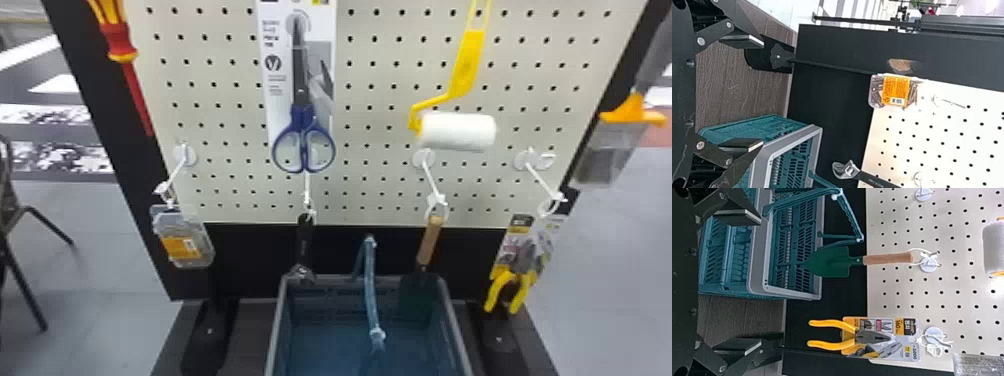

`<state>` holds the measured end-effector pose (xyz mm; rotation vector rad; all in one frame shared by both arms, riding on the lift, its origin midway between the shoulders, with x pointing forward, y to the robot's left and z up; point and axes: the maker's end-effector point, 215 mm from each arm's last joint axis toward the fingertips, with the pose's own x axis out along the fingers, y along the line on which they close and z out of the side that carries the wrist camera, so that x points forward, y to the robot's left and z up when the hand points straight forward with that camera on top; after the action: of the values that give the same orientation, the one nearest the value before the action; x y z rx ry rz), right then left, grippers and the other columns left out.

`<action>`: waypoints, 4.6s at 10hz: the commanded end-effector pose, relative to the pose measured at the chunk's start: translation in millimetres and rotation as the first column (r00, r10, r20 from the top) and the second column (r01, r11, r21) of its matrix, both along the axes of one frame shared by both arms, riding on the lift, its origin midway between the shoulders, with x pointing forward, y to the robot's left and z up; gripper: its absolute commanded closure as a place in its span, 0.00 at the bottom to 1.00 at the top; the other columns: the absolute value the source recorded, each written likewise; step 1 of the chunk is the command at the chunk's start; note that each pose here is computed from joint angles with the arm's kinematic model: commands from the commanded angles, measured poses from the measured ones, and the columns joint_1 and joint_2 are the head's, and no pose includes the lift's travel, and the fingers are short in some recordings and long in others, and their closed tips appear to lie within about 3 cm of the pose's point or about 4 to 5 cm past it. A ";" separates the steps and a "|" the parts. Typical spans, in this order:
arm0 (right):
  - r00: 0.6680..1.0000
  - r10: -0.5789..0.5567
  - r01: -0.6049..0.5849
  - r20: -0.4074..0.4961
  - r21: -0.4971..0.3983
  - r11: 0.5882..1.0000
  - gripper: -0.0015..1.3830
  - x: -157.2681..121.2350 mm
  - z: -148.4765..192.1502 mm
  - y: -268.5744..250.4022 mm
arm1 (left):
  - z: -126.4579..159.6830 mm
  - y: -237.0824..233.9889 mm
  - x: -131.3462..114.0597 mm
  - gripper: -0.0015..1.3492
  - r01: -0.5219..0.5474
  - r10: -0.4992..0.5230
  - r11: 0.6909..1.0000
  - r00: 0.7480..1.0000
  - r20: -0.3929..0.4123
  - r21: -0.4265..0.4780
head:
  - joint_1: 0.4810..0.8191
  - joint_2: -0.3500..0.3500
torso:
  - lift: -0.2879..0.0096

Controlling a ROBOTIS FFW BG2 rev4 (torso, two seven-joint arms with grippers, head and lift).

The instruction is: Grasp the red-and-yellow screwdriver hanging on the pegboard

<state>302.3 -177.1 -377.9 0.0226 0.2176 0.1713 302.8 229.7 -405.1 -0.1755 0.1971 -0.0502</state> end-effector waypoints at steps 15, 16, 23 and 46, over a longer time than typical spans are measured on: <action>1.000 0.001 -0.001 -0.003 -0.001 1.000 0.15 0.8 -3.0 0.0 | 100.4 14.6 58.4 0.29 0.023 -0.036 0.996 0.988 0.151 0.087 | 0.20 0.50 | 0.63; 1.000 0.001 -0.001 -0.005 -0.001 1.000 0.15 0.4 -4.3 -0.1 | 119.1 12.4 68.7 0.29 0.042 -0.059 0.995 0.983 0.175 0.095 | 0.20 0.50 | 0.63; 1.000 0.005 -0.005 -0.008 -0.004 1.000 0.15 1.2 -5.7 0.6 | 276.1 9.7 100.0 0.29 0.058 -0.127 0.974 0.940 0.317 0.219 | 0.20 0.50 | 0.63; 0.999 0.048 -0.048 0.003 -0.017 0.999 0.15 14.2 -7.2 12.5 | 402.7 -14.3 213.4 0.29 0.361 -0.479 0.845 0.839 0.258 0.395 | 0.20 0.50 | 0.63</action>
<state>316.3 -164.8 -385.3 0.0003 0.2167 0.2172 510.9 212.7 3.6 0.2351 -0.1410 -0.4775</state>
